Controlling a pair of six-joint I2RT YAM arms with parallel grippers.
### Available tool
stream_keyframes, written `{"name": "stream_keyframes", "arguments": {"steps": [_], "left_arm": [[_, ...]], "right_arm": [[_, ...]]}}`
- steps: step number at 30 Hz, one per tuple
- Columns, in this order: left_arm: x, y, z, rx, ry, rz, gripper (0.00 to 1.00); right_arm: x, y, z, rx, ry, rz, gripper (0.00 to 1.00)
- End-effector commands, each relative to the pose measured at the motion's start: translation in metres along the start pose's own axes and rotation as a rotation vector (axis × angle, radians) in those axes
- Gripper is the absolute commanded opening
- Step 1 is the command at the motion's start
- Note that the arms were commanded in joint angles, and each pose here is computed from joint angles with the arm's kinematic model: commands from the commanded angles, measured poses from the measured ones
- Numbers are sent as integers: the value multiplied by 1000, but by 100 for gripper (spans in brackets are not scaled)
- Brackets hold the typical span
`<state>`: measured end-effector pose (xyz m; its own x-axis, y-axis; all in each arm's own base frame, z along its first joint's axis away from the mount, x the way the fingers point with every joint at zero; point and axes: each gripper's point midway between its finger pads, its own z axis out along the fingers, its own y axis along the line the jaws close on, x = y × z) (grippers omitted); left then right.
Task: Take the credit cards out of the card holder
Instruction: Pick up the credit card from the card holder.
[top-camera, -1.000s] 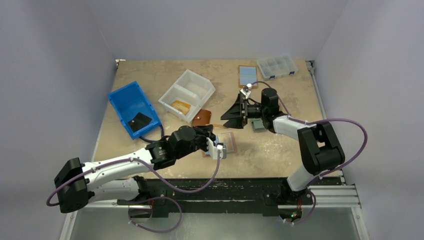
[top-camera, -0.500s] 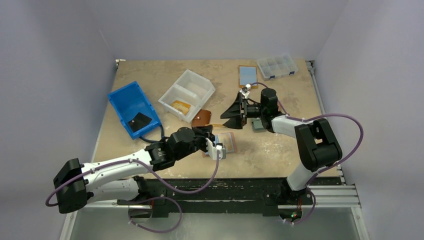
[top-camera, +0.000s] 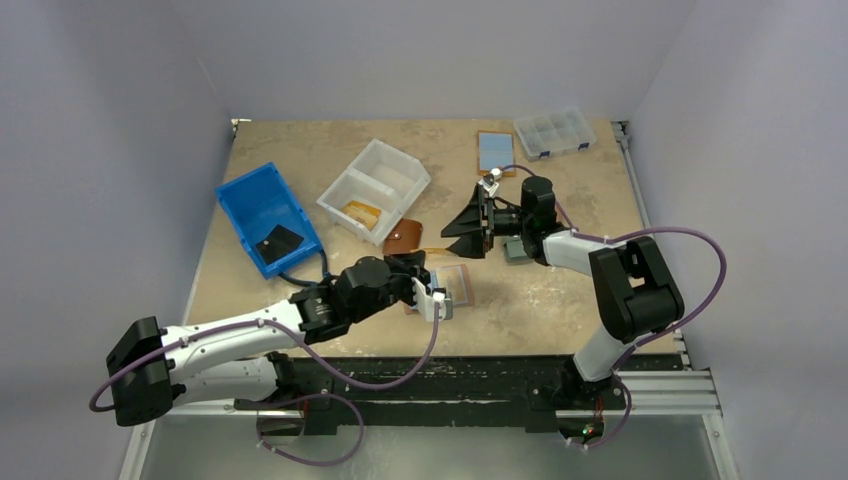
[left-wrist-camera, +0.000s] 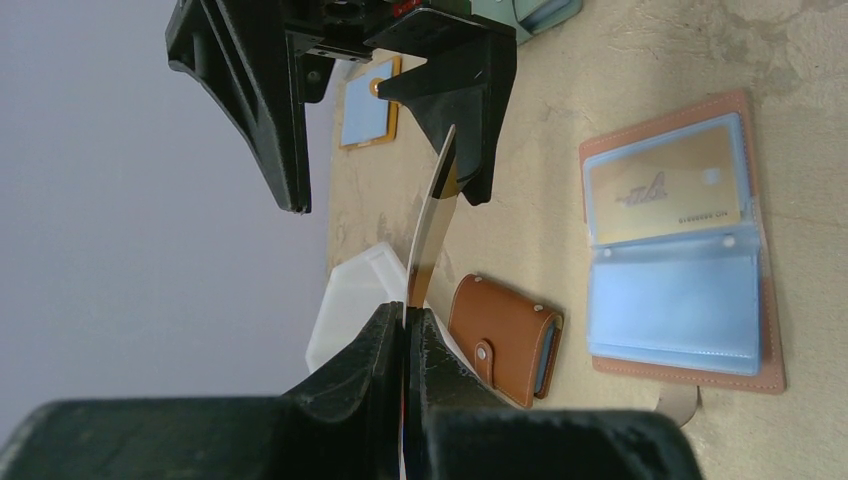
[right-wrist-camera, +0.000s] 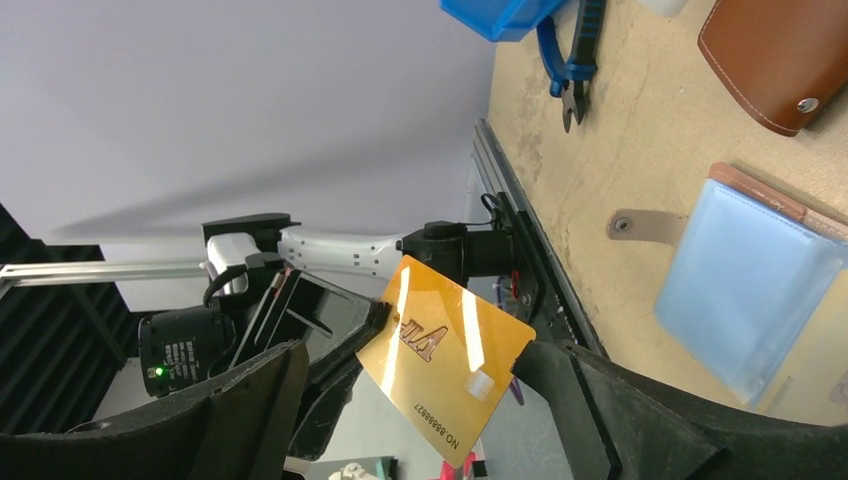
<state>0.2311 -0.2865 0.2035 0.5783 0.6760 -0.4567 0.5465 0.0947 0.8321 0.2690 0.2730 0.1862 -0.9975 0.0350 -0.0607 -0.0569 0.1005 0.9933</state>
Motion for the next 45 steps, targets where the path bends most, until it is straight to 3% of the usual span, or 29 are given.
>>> {"name": "stream_keyframes", "arguments": {"steps": [1, 16, 26, 31, 33, 36, 38, 40, 45], "left_arm": [[-17, 27, -8, -95, -44, -28, 0], [-16, 30, -19, -106, -43, -42, 0], [-24, 27, 2, -100, -53, -14, 0], [-21, 23, 3, -92, -43, -15, 0], [-20, 20, 3, -80, -41, -16, 0], [-21, 17, 4, -61, -46, -27, 0], [-21, 13, 4, -45, -46, -41, 1], [-20, 10, 5, -36, -40, -83, 13], [-16, 11, -1, -51, 17, -354, 63]], "right_arm": [[1, 14, 1, -36, 29, -43, 99], [-17, 17, -17, -37, -52, -52, 99], [4, 20, 2, -44, 26, -53, 95], [8, 23, 3, -56, 46, -63, 71], [8, 24, 2, -67, 37, -75, 50], [6, 23, 3, -70, 22, -95, 4], [4, 23, 3, -70, 18, -116, 0], [2, 23, 4, -70, 15, -129, 0], [-5, 26, 6, -93, 25, -204, 0]]}}
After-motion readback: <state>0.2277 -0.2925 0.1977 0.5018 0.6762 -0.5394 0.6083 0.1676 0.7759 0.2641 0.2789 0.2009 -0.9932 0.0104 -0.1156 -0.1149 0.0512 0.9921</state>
